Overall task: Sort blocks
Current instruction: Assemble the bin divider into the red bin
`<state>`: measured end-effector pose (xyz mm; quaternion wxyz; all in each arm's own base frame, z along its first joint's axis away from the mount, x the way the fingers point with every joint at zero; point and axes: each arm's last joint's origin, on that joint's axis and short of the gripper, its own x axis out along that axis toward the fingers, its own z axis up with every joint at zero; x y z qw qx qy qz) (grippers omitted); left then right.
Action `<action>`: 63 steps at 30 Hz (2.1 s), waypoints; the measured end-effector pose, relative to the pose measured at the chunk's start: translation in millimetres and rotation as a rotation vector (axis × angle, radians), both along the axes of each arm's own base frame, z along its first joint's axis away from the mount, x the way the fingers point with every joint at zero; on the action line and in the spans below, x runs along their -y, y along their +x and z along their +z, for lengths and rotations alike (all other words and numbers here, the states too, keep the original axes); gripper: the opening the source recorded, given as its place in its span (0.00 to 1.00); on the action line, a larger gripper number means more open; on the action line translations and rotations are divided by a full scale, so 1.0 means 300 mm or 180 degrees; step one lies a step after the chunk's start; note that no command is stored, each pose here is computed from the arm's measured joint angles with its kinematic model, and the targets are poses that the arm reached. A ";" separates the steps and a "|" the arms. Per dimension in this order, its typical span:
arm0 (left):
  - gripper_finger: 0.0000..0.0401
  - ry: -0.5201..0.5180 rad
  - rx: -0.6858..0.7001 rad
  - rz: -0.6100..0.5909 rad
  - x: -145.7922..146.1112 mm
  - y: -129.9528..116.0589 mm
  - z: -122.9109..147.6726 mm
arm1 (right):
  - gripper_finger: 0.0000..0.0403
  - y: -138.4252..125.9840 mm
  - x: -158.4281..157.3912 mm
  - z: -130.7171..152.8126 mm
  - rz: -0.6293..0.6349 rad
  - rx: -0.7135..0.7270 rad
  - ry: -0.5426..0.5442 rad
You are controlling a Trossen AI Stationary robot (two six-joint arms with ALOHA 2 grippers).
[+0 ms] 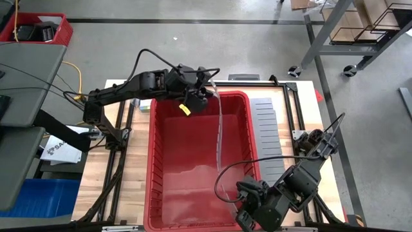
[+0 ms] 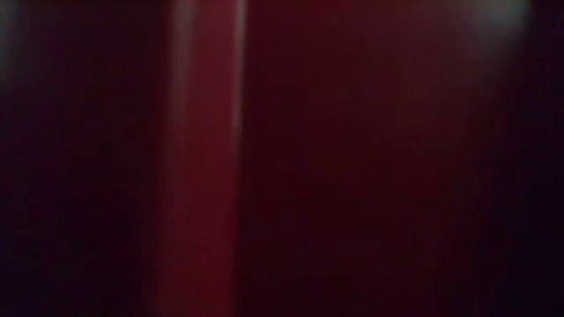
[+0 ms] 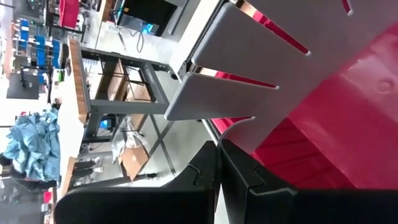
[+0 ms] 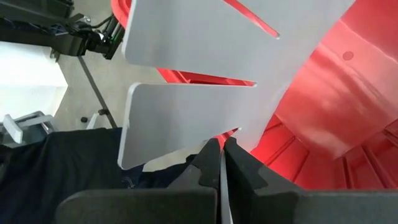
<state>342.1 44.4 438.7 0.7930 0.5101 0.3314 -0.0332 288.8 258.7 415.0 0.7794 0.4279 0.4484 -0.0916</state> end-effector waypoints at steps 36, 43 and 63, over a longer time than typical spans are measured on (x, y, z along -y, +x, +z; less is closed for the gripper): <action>0.00 -0.0024 -0.0057 -0.0050 -0.091 0.003 -0.017 | 0.00 0.004 0.005 0.000 -0.0011 0.0033 -0.0050; 0.00 -0.0144 -0.0137 -0.0084 -0.135 0.018 -0.047 | 0.00 0.008 0.009 0.001 -0.0020 0.0046 -0.0050; 0.04 -0.0557 -0.0447 0.0050 -0.206 0.098 -0.174 | 0.00 0.024 0.011 0.007 -0.0273 0.0140 0.0089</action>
